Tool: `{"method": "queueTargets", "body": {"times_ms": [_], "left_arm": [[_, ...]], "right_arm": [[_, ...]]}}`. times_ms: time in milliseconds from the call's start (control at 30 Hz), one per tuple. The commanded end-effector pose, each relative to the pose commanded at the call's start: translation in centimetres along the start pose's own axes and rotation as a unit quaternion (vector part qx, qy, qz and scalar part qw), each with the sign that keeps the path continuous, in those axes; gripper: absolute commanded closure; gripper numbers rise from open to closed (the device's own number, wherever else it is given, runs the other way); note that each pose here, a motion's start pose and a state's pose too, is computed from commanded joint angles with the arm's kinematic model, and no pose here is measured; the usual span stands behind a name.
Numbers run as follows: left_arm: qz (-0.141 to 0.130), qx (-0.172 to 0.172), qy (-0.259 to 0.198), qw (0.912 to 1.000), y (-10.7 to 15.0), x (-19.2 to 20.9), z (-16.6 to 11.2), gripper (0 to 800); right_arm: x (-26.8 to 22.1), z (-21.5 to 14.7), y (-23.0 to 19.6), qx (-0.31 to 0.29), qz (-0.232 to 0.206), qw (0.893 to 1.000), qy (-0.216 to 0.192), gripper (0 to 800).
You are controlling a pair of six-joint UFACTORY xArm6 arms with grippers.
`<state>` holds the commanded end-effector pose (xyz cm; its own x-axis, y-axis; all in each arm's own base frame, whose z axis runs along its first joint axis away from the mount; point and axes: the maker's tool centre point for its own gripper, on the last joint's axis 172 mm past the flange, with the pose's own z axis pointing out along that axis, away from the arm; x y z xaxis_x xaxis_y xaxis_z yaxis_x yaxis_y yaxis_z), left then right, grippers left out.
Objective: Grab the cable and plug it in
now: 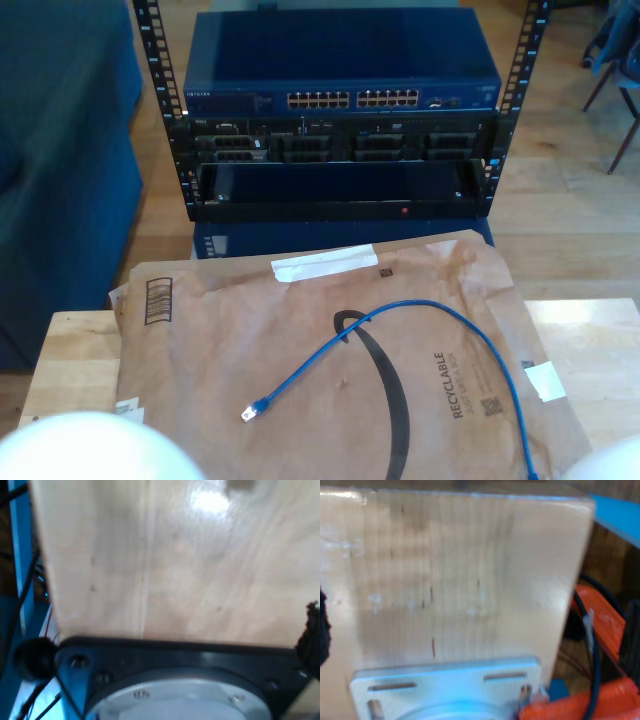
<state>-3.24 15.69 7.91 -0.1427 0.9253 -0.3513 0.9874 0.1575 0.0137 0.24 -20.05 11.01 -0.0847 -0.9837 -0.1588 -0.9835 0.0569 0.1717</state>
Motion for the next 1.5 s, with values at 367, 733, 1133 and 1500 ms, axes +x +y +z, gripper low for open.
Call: {"method": "queueTargets", "body": {"times_ms": [367, 733, 1133, 1500], "left_arm": [[-0.035, 0.055, 0.006, 0.9979, 6.5, -0.8, -10.8, 0], [-0.042, 0.100, 0.065, 0.9920, 16.3, -3.3, -14.1, 0], [-0.049, 0.118, 0.070, 0.9893, 20.1, -7.8, -13.7, 0], [-0.043, 0.117, 0.064, 0.9901, 22.5, -10.7, -12.7, 0]], "right_arm": [[0.5, -11.3, -9.1, 0.037, 0.048, 0.997, 0.047, 6], [-5.7, -16.6, -19.8, 0.033, 0.033, 0.996, 0.076, 6], [-18.5, -18.4, -26.1, 0.061, -0.050, 0.991, 0.109, 6], [-30.6, -19.2, -28.1, 0.115, -0.115, 0.981, 0.111, 3]]}}
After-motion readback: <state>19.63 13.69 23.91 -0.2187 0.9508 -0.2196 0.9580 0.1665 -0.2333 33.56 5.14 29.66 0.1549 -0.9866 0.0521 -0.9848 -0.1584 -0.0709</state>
